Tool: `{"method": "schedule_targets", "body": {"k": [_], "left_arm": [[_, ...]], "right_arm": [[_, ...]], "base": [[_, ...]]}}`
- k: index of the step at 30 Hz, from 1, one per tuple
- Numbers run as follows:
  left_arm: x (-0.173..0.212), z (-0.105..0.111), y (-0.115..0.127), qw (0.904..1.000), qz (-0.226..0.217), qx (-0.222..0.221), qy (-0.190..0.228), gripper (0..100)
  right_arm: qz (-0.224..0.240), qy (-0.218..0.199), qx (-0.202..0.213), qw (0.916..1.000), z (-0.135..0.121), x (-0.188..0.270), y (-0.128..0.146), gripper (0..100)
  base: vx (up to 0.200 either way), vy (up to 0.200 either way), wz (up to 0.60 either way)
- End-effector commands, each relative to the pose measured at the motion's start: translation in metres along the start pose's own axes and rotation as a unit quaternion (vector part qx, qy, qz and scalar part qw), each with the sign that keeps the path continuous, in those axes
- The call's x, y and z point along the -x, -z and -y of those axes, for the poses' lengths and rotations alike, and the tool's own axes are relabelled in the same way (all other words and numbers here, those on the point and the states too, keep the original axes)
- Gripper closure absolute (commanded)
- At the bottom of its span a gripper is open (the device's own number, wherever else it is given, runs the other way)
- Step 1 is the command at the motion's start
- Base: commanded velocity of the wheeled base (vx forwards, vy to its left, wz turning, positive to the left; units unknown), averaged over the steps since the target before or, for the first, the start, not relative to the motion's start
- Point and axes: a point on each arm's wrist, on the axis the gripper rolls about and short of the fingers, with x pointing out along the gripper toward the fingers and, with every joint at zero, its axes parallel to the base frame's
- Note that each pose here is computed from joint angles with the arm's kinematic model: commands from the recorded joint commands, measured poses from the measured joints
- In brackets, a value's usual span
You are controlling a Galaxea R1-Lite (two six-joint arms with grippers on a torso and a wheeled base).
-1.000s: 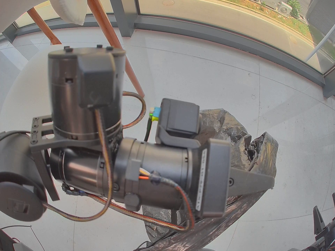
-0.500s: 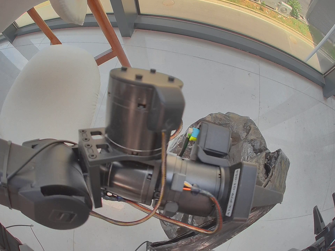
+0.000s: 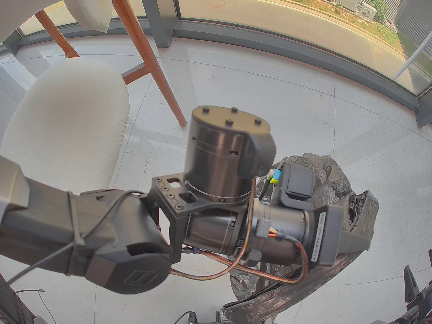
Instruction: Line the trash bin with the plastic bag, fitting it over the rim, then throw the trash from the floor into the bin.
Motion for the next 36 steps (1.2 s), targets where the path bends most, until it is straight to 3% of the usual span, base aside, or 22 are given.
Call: {"method": "schedule_targets", "body": {"k": [1, 18, 27, 36], "left_arm": [[0.001, -0.013, 0.001, 0.9998, -0.001, 0.015, -0.012, 100], [-0.001, -0.038, 0.058, 0.9965, -0.055, 0.054, -0.033, 100], [0.008, -0.041, 0.050, 0.9987, -0.021, 0.037, -0.029, 100], [0.015, -0.041, 0.053, 0.9988, -0.016, 0.035, -0.030, 100]], "right_arm": [[-0.004, 0.000, 0.000, 1.0000, 0.000, -0.001, 0.005, 0], [-0.004, 0.000, 0.000, 1.0000, 0.000, -0.001, 0.005, 0], [-0.004, 0.000, 0.000, 1.0000, 0.000, -0.001, 0.005, 0], [-0.003, 0.000, 0.000, 1.0000, 0.000, 0.000, 0.005, 0]], "base": [[0.000, 0.000, 0.00], [0.000, 0.000, 0.00], [0.000, 0.000, 0.00], [0.000, -0.200, 0.00]]}}
